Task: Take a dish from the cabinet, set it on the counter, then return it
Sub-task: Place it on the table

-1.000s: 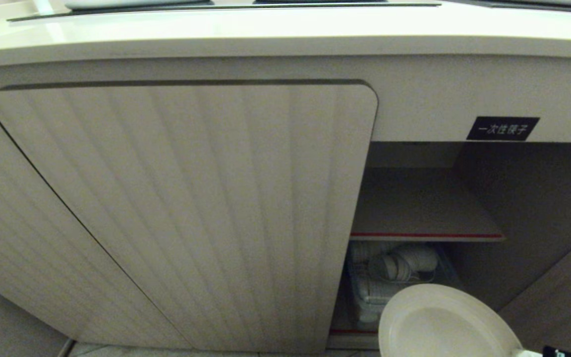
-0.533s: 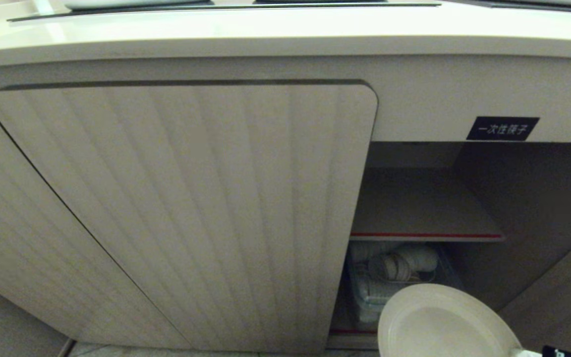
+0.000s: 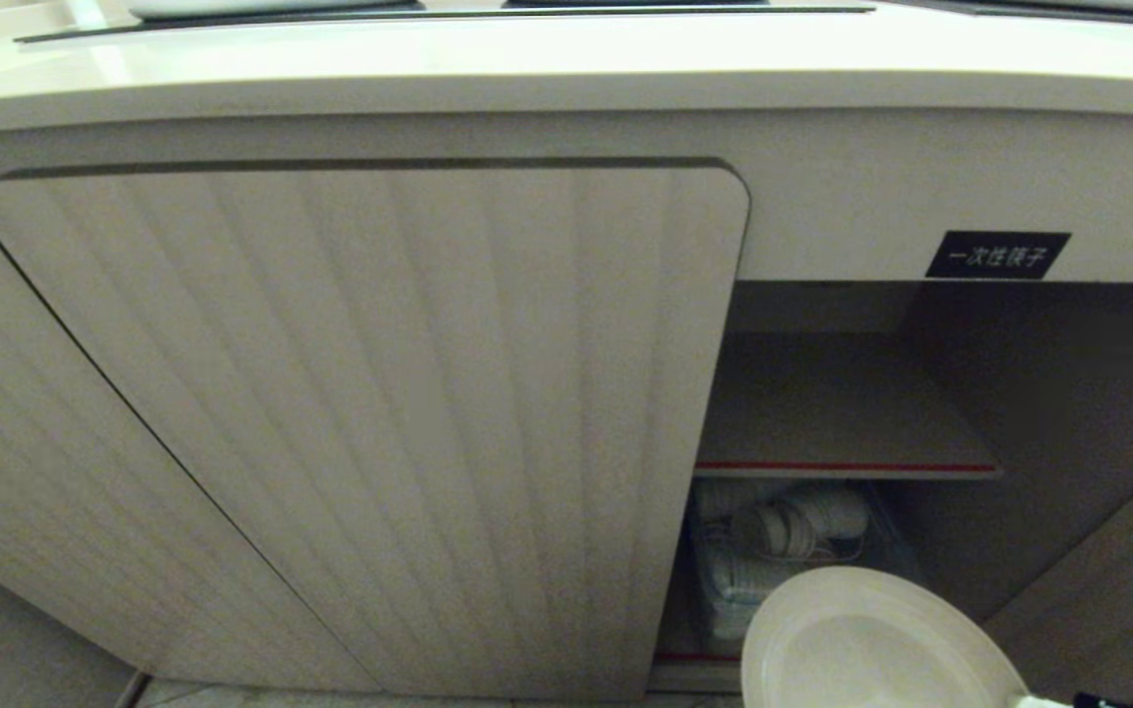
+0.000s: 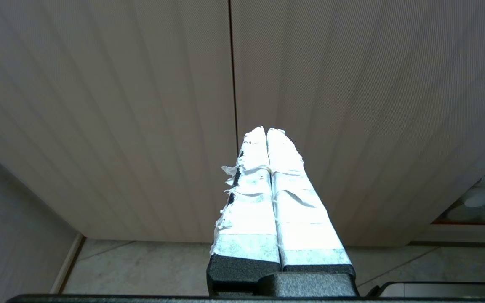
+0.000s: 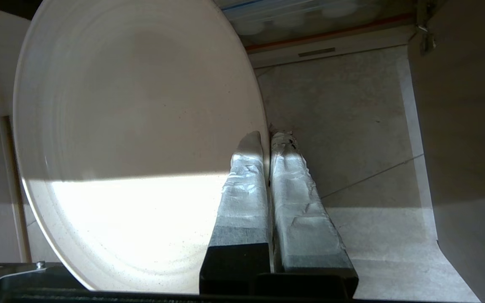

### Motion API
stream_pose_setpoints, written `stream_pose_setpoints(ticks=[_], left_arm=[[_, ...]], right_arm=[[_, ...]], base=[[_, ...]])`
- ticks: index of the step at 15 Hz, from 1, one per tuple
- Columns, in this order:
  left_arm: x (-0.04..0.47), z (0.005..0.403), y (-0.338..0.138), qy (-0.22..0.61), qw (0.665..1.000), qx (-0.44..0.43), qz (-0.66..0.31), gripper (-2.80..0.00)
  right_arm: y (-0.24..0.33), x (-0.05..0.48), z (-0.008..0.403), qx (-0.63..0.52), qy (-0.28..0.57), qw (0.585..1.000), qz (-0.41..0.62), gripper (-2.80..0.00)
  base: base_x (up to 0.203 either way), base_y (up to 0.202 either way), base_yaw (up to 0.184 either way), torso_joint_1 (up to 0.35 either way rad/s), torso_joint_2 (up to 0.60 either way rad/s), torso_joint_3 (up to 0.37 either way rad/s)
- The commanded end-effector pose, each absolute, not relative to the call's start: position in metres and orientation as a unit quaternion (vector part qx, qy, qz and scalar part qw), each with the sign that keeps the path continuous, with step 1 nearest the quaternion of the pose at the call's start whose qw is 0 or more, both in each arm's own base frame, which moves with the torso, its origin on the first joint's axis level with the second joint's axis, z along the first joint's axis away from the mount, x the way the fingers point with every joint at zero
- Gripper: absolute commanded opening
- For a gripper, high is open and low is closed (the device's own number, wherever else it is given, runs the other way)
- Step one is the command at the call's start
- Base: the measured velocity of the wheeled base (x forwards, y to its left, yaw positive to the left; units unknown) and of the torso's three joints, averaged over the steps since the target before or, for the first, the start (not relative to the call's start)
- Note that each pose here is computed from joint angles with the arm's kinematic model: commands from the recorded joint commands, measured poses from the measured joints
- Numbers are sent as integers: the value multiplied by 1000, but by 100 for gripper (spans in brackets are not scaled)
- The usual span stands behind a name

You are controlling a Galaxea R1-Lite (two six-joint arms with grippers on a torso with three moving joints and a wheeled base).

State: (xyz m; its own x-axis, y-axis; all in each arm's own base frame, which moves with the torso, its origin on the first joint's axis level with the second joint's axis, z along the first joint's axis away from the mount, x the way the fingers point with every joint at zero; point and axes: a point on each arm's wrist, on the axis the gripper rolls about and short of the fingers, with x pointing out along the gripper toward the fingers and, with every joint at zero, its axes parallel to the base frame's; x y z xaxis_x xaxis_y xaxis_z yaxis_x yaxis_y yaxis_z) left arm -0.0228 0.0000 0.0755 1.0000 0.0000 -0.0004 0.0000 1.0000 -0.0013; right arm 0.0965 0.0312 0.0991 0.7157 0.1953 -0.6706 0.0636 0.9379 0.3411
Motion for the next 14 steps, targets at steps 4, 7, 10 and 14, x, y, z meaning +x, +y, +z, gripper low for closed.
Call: stream_pose_setpoints(ticks=[4,7,10,14], left_arm=[[-23,75,0,0,1000,-1,0,-280],[-23,75,0,0,1000,-1,0,-280],[-23,75,0,0,1000,-1,0,-280],[-23,75,0,0,1000,-1,0,-280]], right_arm=[[33,95,100,171,372,911,47,-280],[33,94,99,170,375,910,49,-280],[34,94,100,171,372,911,52,-280],[34,94,100,169,373,911,56,-280]], base=[[0,0,0,0,0,0],[0,0,0,0,0,0],[0,0,0,6,-36,-17],[0,0,0,73,-246,-250]])
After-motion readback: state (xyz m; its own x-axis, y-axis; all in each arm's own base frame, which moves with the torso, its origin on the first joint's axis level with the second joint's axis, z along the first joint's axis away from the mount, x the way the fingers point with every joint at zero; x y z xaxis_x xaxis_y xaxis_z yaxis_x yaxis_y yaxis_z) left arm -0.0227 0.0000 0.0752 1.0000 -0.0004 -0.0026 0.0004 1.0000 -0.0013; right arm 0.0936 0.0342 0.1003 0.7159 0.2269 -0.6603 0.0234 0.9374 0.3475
